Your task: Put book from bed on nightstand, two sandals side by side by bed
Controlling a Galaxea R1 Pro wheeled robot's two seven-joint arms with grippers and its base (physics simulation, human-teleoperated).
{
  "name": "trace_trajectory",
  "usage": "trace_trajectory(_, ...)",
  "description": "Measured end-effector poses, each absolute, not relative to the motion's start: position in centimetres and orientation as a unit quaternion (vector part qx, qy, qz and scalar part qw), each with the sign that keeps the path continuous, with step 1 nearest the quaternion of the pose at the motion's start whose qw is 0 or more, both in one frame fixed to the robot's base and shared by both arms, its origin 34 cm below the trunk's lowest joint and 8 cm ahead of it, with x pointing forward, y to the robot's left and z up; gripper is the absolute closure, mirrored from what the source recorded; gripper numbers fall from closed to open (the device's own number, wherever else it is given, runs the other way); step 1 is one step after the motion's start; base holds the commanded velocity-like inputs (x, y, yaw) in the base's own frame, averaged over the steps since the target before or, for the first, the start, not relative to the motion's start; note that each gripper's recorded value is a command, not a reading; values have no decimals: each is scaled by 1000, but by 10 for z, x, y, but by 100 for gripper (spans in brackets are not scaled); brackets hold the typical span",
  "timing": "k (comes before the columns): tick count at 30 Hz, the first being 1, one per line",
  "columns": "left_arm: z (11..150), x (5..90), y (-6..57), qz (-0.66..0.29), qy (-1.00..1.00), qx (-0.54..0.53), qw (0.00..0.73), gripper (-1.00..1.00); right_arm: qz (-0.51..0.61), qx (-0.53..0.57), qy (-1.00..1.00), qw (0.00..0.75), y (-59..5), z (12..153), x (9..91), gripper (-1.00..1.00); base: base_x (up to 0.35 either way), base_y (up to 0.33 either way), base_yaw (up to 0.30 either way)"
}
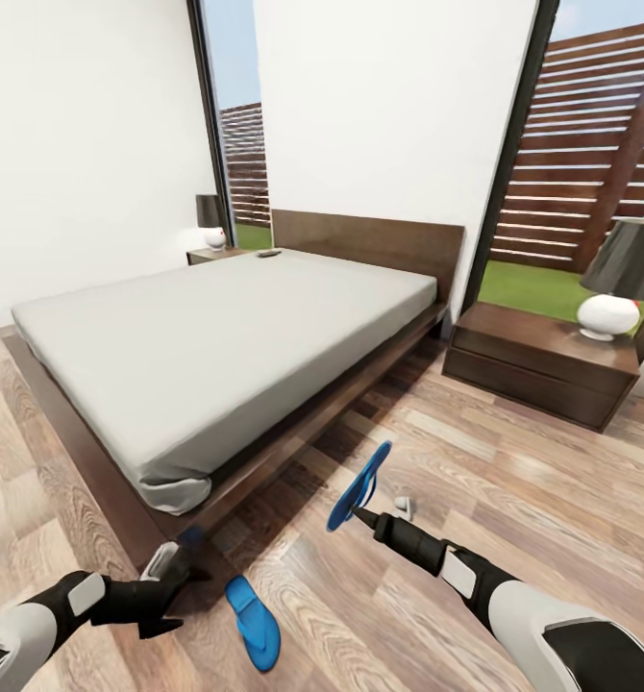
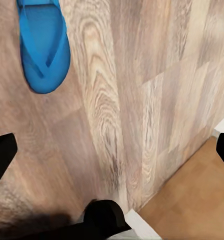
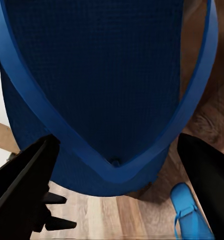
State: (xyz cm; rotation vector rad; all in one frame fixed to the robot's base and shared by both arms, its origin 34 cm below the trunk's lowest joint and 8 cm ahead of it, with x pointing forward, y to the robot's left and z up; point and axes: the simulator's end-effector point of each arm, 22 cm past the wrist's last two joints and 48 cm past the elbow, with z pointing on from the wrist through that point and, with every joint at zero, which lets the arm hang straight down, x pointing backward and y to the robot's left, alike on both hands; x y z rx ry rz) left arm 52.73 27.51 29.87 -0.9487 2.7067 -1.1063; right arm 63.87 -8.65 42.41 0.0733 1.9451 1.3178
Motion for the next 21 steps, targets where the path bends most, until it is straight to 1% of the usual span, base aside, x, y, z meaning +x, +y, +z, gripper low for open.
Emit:
trace_trajectory(10, 274, 475, 326, -319, 885, -338, 12, -100, 488, 52, 788, 372, -96, 402, 636, 100, 0, 0, 161)
trace_trajectory(18, 274, 464, 366, -295, 888, -353, 20, -100, 448, 76, 820, 349, -107, 370, 626, 100, 0, 0, 155)
trace_trajectory(21, 276, 463, 376, -290, 888, -357, 23, -100, 434, 85, 831, 338, -94, 360, 624, 100, 0, 0, 152)
